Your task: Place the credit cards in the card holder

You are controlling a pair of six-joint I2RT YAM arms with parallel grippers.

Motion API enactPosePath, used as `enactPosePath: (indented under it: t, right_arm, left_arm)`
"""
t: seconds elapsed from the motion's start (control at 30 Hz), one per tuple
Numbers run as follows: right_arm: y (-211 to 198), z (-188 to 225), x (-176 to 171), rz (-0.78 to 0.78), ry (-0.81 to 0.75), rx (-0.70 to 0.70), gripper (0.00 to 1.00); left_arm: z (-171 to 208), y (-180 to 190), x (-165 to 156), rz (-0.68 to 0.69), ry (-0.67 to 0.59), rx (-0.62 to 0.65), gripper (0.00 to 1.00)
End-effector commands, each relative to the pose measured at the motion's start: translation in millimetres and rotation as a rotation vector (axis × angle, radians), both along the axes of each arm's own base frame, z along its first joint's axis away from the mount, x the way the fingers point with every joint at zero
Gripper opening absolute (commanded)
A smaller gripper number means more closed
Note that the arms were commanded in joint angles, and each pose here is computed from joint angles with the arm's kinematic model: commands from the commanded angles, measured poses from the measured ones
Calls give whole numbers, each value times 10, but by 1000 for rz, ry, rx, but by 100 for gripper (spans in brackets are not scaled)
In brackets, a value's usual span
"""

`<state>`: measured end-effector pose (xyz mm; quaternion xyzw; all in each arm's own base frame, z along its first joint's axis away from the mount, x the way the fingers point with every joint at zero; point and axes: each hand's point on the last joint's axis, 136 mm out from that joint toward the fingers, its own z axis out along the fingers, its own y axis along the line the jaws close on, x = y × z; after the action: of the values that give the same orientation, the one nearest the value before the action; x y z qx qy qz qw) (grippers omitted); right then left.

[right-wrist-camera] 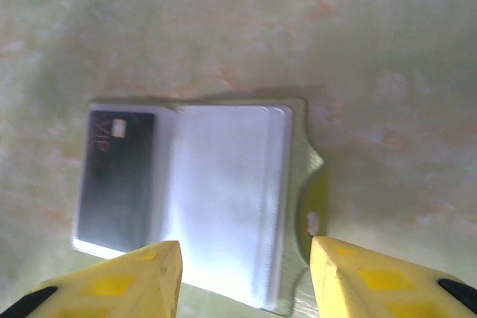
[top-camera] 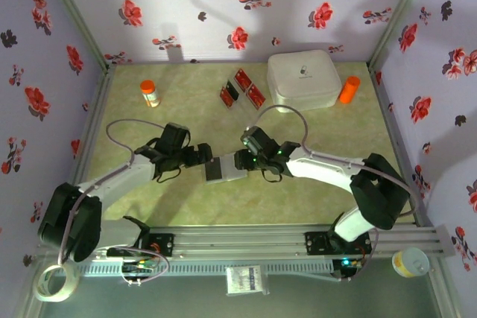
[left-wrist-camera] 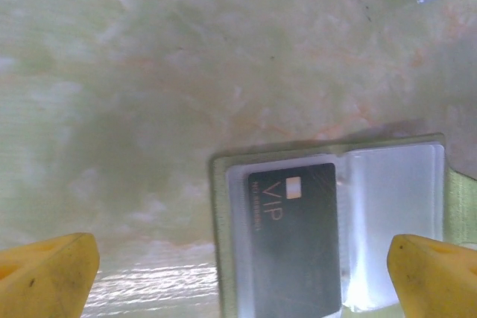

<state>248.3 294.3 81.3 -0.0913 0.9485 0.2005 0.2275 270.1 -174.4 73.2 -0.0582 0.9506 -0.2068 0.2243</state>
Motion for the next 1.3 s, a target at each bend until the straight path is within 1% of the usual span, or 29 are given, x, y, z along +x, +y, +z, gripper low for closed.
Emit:
enactPosePath:
  t: [0.0,0.17,0.3,0.47,0.6,0.87,1.27]
  right_arm:
    - [-113,-84,49,-22,-21,-49,50]
    - [-59,-194,71,-15,-4,-48,52]
    - [-43,-323,107,-15,7,-68,55]
    - [-127,-459,164,-40,-4,-130,55]
    - [-235,-558,191,-65,-13,-190,53]
    - [-258,-712,148,-57,11,-232,44]
    - [-208,-761,103,-44,25,-234,26]
  left_arm:
    - [-41,-151,23,-12,6,-107,100]
    - [-82,-166,32,-1,-2,-130,100]
    - [-102,-164,31,4,-2,-134,100]
    - [-167,-175,53,3,11,-125,100]
    - [-215,-193,79,3,19,-121,100]
    - [-242,-272,112,-8,25,-153,100]
    - [-285,-444,134,-33,35,-191,100]
